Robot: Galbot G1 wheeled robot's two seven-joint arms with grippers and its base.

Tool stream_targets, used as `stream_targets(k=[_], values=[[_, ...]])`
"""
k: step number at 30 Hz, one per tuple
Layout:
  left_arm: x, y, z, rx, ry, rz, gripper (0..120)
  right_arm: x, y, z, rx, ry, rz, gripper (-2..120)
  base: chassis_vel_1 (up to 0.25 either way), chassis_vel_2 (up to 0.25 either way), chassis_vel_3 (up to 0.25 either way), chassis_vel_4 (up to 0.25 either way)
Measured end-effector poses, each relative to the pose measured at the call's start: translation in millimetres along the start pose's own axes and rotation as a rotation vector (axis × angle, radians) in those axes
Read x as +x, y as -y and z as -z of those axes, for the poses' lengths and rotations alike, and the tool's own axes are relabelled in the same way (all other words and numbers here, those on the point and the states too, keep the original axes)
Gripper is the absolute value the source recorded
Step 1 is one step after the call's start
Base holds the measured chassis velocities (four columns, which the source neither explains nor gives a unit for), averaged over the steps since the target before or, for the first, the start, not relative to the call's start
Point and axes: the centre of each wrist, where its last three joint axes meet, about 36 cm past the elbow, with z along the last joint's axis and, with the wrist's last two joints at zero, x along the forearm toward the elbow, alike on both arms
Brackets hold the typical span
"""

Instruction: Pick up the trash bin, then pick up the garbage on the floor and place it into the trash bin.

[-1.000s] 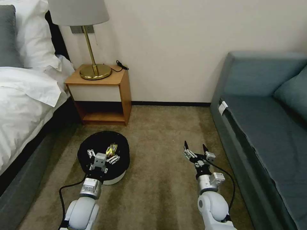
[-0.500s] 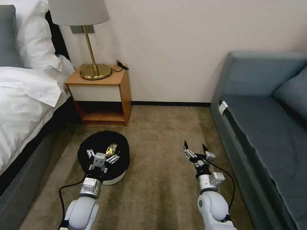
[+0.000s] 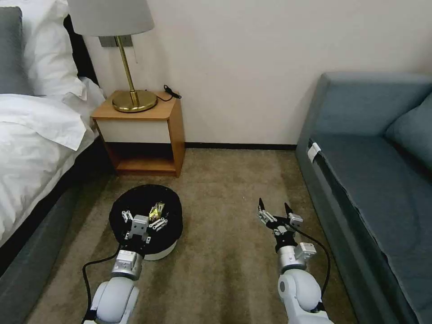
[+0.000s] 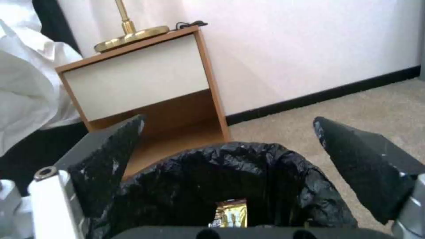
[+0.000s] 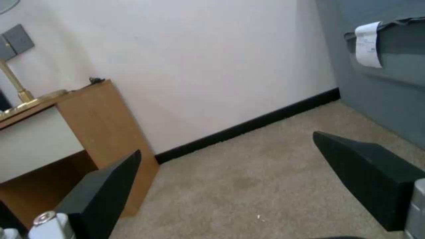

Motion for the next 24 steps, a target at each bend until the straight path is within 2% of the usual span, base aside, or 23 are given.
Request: stream_targets(k=[24], values=[[-0.1,-0.1,0.0,0.001,-0.001,0.001,100,-0.1,0.0,-0.2,-0.001,-0.001,0.001,100,0.0,0.0,0.0,0.0]])
